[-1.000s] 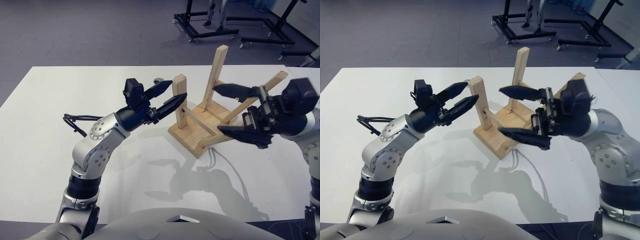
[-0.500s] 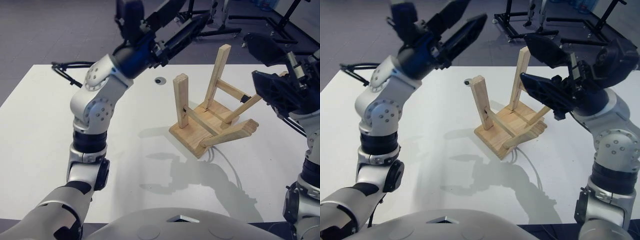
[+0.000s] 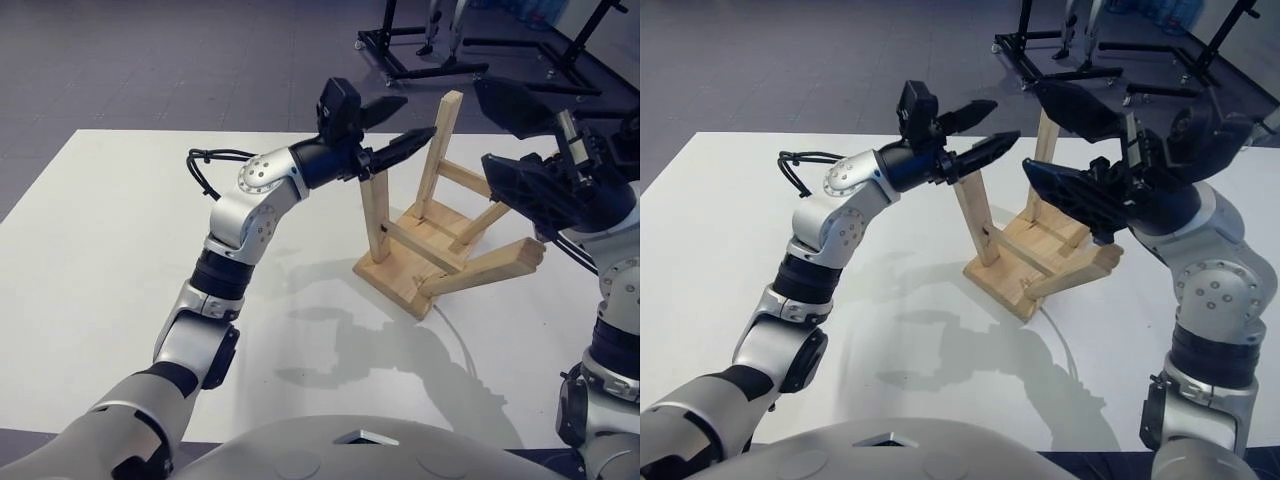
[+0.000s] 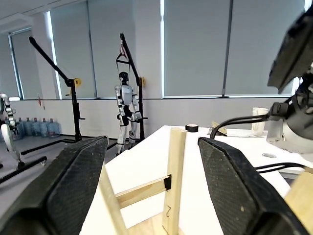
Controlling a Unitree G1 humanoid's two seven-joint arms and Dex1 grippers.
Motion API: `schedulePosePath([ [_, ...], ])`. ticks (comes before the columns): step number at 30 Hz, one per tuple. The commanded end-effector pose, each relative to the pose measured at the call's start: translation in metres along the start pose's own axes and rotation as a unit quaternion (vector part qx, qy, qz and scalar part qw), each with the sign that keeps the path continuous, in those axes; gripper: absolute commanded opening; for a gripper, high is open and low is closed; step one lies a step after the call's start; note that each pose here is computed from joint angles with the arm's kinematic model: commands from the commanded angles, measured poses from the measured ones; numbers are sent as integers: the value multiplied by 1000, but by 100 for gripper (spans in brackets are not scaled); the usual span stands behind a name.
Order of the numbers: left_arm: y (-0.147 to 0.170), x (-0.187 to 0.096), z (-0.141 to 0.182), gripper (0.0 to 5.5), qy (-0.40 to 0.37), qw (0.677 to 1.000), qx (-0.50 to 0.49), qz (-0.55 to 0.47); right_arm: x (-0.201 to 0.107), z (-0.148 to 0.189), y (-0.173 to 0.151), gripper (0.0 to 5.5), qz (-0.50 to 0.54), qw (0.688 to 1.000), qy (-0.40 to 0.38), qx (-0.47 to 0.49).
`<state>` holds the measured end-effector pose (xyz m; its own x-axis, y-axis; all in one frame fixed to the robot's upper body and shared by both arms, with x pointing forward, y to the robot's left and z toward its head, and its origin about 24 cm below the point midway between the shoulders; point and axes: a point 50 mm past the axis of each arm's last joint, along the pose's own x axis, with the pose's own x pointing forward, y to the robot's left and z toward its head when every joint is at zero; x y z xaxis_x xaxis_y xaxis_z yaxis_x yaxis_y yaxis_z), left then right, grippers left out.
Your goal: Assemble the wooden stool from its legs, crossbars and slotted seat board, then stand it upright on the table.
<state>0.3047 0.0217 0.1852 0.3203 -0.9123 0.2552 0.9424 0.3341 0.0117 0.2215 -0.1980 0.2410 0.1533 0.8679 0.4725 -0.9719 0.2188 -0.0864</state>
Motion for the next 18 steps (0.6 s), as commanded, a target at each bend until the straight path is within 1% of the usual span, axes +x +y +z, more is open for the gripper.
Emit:
schedulePosePath([
  [1, -2, -24, -52, 336, 110, 992, -60, 28, 1, 3, -1, 458, -2, 1000, 1, -10],
  [7, 2, -14, 7, 336, 18, 999, -15, 29, -3, 5, -5, 458, -35, 999, -26, -23],
  [11, -8, -15, 37, 336, -40, 999, -1, 18, -12, 16, -17, 458, -103, 990, -76, -64],
  [14, -17, -25, 43, 336, -56, 998, -3, 21, -19, 27, -25, 458, -146, 978, -108, -98],
  [16, -19, -40, 39, 336, -54, 997, -9, 46, -28, 39, -40, 458, -217, 957, -122, -151],
  [18, -18, -55, 34, 336, -54, 995, -16, 81, -43, 46, -58, 458, -295, 929, -108, -196],
])
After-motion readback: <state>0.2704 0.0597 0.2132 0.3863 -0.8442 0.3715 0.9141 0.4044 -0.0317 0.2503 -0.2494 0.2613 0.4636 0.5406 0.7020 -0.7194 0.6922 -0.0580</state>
